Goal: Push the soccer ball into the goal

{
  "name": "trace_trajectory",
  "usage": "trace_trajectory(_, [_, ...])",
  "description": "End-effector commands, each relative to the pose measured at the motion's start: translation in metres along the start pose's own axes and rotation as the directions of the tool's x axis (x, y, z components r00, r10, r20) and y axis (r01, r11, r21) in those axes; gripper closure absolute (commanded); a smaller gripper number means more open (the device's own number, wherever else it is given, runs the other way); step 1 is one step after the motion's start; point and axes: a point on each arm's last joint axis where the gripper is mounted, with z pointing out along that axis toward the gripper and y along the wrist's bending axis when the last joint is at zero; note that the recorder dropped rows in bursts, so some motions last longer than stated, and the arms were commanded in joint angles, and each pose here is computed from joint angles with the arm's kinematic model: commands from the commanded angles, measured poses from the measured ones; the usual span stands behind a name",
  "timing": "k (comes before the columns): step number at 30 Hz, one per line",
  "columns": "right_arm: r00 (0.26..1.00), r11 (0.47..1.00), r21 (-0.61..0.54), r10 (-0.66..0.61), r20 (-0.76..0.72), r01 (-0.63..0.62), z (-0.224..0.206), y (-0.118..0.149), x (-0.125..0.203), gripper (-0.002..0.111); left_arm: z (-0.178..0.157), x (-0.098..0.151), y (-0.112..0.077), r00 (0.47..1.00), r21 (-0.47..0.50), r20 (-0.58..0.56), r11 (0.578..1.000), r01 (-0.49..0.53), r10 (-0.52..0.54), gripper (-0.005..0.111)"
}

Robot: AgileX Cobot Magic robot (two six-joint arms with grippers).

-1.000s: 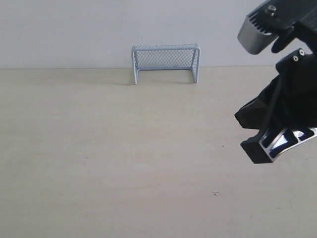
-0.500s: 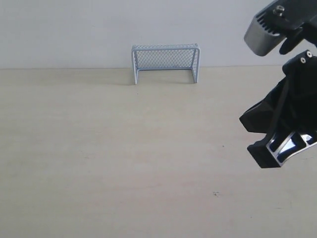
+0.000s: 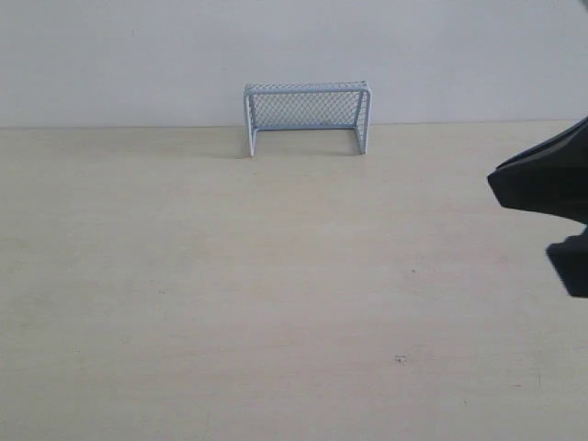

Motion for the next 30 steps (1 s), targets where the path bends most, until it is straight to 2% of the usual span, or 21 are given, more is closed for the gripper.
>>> trace_trajectory(1, [0.998, 1.000, 0.011, -0.003, 0.059, 0.002, -0.015, 0.000, 0.004, 0.108, 0.000, -0.002, 0.000, 1.000, 0.008, 0.003, 1.000, 0.006, -0.006, 0.100])
trace_trajectory(13, [0.985, 0.999, 0.049, -0.005, 0.174, -0.004, -0.006, 0.002, 0.037, 0.108, 0.000, -0.002, 0.000, 1.000, 0.008, 0.003, 1.000, 0.006, -0.006, 0.100])
trace_trajectory(20, [0.956, 0.973, 0.145, 0.137, 0.260, -0.179, -0.030, -0.010, 0.057, 0.108, 0.000, -0.002, 0.000, 1.000, 0.008, 0.003, 1.000, 0.006, -0.006, 0.100])
trace_trajectory(25, [0.930, 0.943, 0.223, 0.167, 0.326, -0.248, -0.034, -0.015, 0.071, 0.108, 0.000, -0.002, 0.000, 1.000, 0.008, 0.003, 1.000, 0.006, -0.006, 0.100])
trace_trajectory(30, [0.913, 0.923, 0.244, 0.202, 0.353, -0.299, -0.029, -0.012, 0.093, 0.108, 0.000, -0.002, 0.000, 1.000, 0.008, 0.003, 1.000, 0.006, -0.006, 0.100])
